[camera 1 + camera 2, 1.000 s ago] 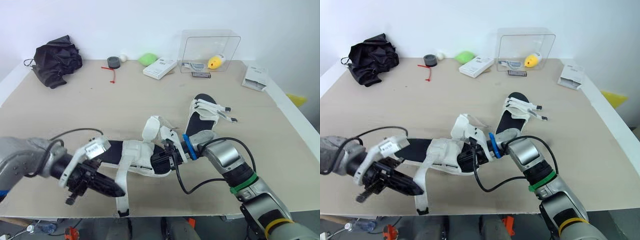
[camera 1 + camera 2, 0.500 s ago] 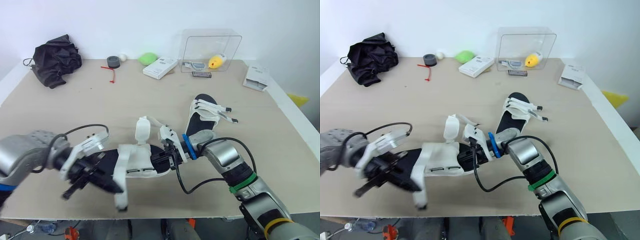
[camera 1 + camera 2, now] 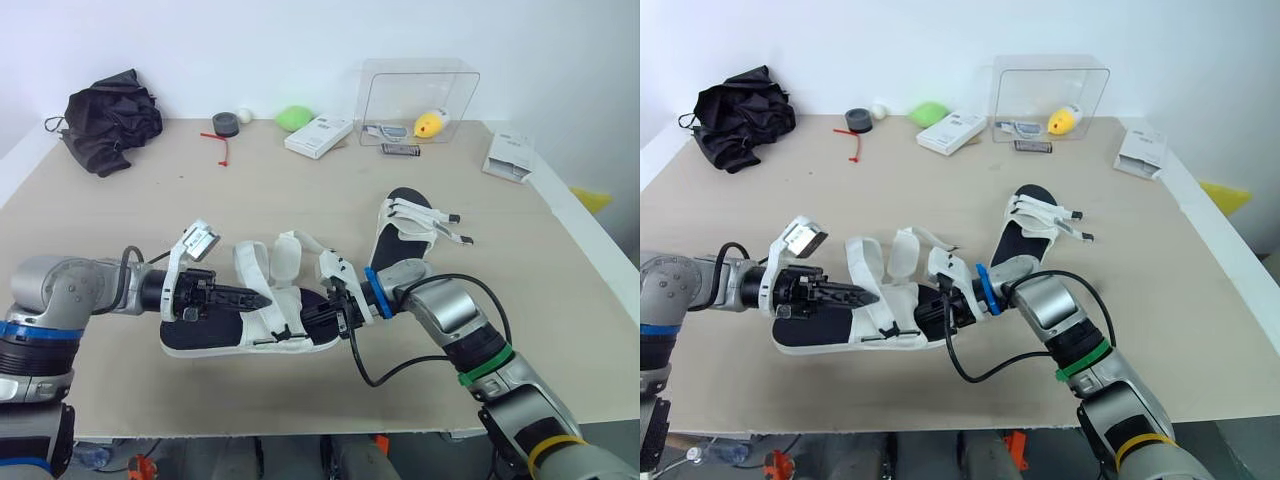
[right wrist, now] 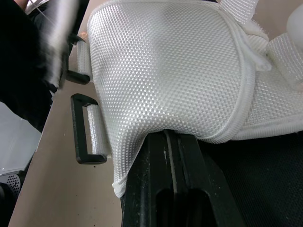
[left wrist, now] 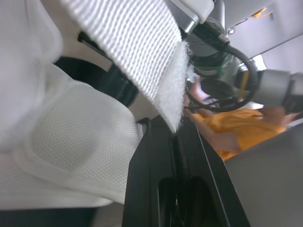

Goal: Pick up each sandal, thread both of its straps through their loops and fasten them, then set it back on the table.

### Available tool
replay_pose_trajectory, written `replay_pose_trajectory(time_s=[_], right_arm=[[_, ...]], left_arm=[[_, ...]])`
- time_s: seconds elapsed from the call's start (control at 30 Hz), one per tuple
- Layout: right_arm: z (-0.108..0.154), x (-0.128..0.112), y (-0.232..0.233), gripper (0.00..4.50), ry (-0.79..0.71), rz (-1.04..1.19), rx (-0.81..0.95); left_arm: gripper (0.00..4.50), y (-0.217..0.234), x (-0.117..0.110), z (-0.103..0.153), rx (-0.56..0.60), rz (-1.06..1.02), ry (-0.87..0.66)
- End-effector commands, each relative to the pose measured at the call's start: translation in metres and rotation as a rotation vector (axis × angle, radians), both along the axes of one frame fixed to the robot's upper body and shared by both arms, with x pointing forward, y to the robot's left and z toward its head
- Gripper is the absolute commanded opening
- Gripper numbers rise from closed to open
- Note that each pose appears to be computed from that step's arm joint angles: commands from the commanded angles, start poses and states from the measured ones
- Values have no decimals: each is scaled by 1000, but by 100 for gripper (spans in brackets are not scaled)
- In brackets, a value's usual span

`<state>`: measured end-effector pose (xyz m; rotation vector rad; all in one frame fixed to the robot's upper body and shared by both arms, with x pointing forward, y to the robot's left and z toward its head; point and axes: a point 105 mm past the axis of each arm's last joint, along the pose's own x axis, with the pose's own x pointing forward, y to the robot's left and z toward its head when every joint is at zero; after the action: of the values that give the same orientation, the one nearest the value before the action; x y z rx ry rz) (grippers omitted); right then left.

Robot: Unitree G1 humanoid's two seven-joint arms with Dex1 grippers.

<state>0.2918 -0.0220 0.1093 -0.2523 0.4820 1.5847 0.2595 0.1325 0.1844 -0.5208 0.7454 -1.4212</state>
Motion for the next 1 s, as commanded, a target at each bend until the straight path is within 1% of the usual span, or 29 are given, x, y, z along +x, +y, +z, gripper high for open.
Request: replay_pose_trajectory(time_s=[0.03,0.1,0.2,0.3,0.5,0.67,0.83,1.0], right_arm=[[-12,-3,-1,0,31,-11,-35],[-12,-3,-1,0,31,-9,-33],[-13,-4,0,0,33,-9,-32],[-13,-4,0,0,33,-8,-32],[-13,-4,0,0,32,-10,-32],[-13,-5,-1,0,34,-13,-33],[-14,-5,1,0,35,-10,-31],[-13,-5,2,0,33,-8,-29]], left_arm=[[4,5,-5,13,-1,-42,-30],[4,8,0,10,23,-20,-39],[4,13,14,6,49,22,-54],[4,13,18,1,71,14,-65],[4,11,17,-3,96,-50,-75],[4,14,7,-9,151,-125,-89],[4,18,17,-3,153,-106,-101],[4,19,18,-2,162,-123,-101]])
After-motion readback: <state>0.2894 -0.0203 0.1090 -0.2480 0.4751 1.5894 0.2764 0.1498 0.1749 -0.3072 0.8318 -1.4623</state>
